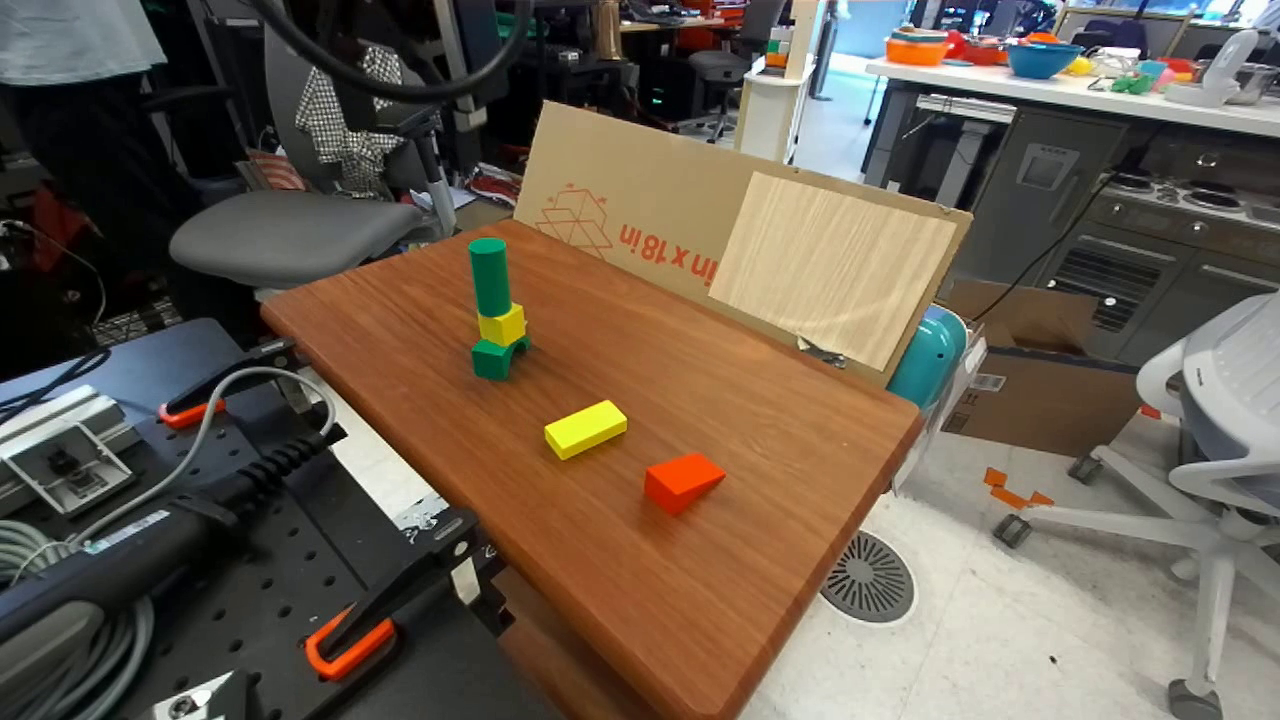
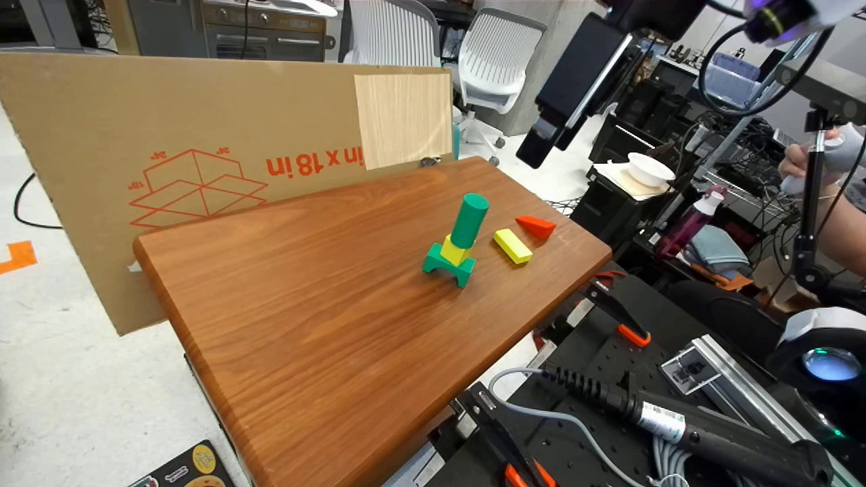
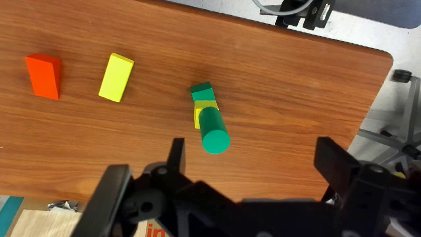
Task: Pick up the green block from the yellow cube and put it on the yellow cuboid.
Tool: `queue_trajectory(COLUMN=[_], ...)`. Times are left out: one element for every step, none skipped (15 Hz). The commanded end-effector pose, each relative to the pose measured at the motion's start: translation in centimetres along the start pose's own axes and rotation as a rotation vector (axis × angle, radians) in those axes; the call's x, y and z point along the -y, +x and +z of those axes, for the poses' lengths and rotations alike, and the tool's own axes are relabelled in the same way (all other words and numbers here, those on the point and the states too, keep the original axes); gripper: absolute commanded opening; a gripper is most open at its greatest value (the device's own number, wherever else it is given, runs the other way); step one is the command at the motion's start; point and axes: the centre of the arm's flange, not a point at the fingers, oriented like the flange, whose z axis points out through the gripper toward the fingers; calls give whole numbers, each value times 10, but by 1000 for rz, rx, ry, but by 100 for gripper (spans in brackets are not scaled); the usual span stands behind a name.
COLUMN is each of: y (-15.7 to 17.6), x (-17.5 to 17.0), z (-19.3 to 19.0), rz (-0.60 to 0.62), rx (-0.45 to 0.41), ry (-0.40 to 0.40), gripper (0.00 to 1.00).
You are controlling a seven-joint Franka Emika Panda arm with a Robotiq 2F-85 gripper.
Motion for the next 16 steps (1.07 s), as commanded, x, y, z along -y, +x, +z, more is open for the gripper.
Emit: queue_trajectory(y=[37,44,50,55,59,64,68,72,75,77,78,80,80,82,82,83], x=[-7,-8,-9,-10,-10,-11,-12,-13,-15,-16,-19,-21,-23,-26,-28,-29], z=[21,27,33,39,45,51,58,63,69,74,78,81,86,89,92,94], rz=[-11,-9,-4,-1,4,11,18,22,23,29,27,35,45,56,64,75], rx=[-1,5,19,28,38,49,62,73,88,105,111,122,132,144,154,164], ry=[18,27,33,41,49,55,56,55,59,52,42,39,35,29,31,32], gripper=[100,100,100,100,100,100,100,100,100,100,100,100,100,100,100,100])
